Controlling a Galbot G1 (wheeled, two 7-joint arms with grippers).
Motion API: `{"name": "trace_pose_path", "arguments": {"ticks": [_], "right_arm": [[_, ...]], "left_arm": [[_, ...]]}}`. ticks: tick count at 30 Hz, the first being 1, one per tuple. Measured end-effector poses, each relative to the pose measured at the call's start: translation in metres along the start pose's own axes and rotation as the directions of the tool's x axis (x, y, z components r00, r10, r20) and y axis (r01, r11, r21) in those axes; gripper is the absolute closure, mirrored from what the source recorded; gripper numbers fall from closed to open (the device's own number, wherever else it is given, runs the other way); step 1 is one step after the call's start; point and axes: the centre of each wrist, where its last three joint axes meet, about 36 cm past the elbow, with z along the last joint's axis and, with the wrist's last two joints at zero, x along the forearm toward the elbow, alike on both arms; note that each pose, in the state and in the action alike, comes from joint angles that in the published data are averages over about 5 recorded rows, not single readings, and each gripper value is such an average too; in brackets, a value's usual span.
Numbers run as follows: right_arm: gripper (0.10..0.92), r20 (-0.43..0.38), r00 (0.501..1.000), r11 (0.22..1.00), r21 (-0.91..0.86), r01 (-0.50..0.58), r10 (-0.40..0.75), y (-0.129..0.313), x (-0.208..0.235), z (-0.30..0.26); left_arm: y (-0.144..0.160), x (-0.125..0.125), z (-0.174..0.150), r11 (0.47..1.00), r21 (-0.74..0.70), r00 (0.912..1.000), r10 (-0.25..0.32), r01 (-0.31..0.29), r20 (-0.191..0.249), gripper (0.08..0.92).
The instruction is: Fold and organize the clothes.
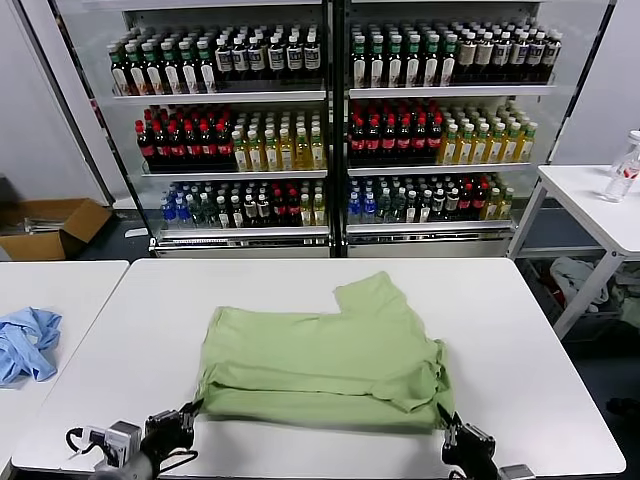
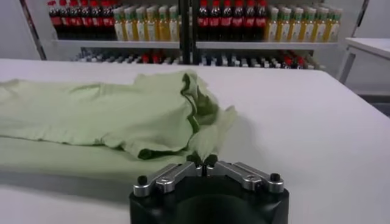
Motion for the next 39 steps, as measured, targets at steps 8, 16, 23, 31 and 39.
{"name": "trace_pose_path", "arguments": {"ticks": [8, 16, 23, 31, 39], "right_arm": [[0.645, 0.104, 0.994, 0.999, 0.04, -0.019, 0.015, 0.002, 0.011, -0.045], [0.42, 0.187, 0.982, 0.999, 0.017, -0.037, 0.033, -0.005, -0.023, -0.089], [0.23, 0.193, 0.981, 1.0, -0.022, -0.023, 0.026, -0.006, -0.097, -0.111], [0.2, 0.171, 0.984, 0.998, -0.027, -0.048, 0.052, -0.008, -0.193, -0.139], [0.2, 0.111, 0.992, 0.998, -0.029, -0.061, 0.063, -0.007, -0.277, -0.158]], "left_arm": [[-0.012, 0.017, -0.016, 0.999, -0.037, 0.9982, 0.009, -0.007, 0.059, 0.757], [-0.012, 0.006, -0.049, 0.998, -0.057, 0.9822, 0.014, -0.004, 0.187, 0.523], [0.004, -0.038, -0.069, 0.998, -0.054, 0.9737, 0.027, -0.015, 0.226, 0.324], [0.025, -0.106, -0.095, 0.999, -0.018, 0.9753, 0.044, -0.041, 0.217, 0.18], [0.055, -0.159, -0.116, 1.0, -0.005, 0.985, 0.021, -0.02, 0.171, 0.177]]}}
